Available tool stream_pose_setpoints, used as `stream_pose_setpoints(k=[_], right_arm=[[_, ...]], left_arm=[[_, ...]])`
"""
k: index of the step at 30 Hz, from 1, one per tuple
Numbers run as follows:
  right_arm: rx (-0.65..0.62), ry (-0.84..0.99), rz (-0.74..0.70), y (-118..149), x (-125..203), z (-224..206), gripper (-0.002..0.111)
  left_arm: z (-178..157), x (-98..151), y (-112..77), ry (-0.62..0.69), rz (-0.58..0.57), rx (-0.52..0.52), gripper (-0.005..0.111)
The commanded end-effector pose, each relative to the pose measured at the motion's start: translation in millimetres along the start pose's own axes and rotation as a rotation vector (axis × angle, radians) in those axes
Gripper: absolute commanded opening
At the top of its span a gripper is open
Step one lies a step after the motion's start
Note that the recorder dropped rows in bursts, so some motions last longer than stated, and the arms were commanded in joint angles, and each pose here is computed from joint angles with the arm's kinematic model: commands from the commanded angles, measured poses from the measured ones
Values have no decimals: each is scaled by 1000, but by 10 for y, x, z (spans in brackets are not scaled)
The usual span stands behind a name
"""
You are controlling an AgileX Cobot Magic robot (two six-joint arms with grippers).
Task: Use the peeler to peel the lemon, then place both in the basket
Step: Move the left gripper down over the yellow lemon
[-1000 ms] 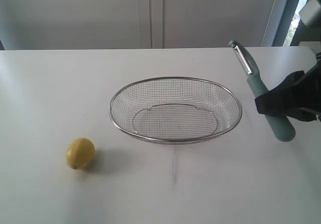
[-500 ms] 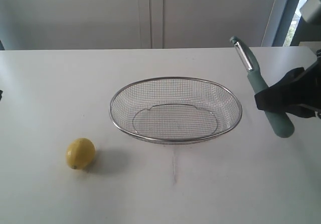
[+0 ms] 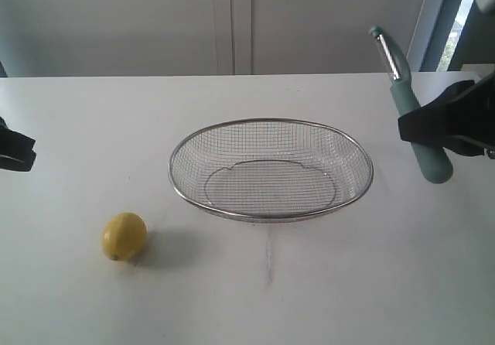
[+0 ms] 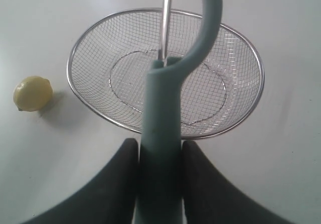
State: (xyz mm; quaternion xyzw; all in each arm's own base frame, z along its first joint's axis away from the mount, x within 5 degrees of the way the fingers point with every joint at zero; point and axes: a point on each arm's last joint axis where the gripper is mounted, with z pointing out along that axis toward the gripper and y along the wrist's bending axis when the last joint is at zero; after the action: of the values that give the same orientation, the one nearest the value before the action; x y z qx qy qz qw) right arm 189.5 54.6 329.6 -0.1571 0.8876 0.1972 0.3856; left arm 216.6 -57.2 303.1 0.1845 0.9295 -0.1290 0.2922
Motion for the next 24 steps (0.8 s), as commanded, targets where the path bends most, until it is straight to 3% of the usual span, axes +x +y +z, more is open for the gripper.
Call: stream_pose_setpoints(k=[1,11,17,22,24], right_arm=[[5,-23,1,3,-10,-13,0],[5,-24,23,3,-11,-13,0],[9,-34,32,-1,-20,-14,0],[12,-38,32,-3,-23,-14,0],[12,-38,32,-3,-23,-14,0]], left_arm=[[12,4,-40,-10,-27,35,0],[77,-8,-130,6,-43,95,0],[148,9,-398,41,141,163,0],[165,18,-359,55,249,73,0],[173,5,-330,47,210,40,0]])
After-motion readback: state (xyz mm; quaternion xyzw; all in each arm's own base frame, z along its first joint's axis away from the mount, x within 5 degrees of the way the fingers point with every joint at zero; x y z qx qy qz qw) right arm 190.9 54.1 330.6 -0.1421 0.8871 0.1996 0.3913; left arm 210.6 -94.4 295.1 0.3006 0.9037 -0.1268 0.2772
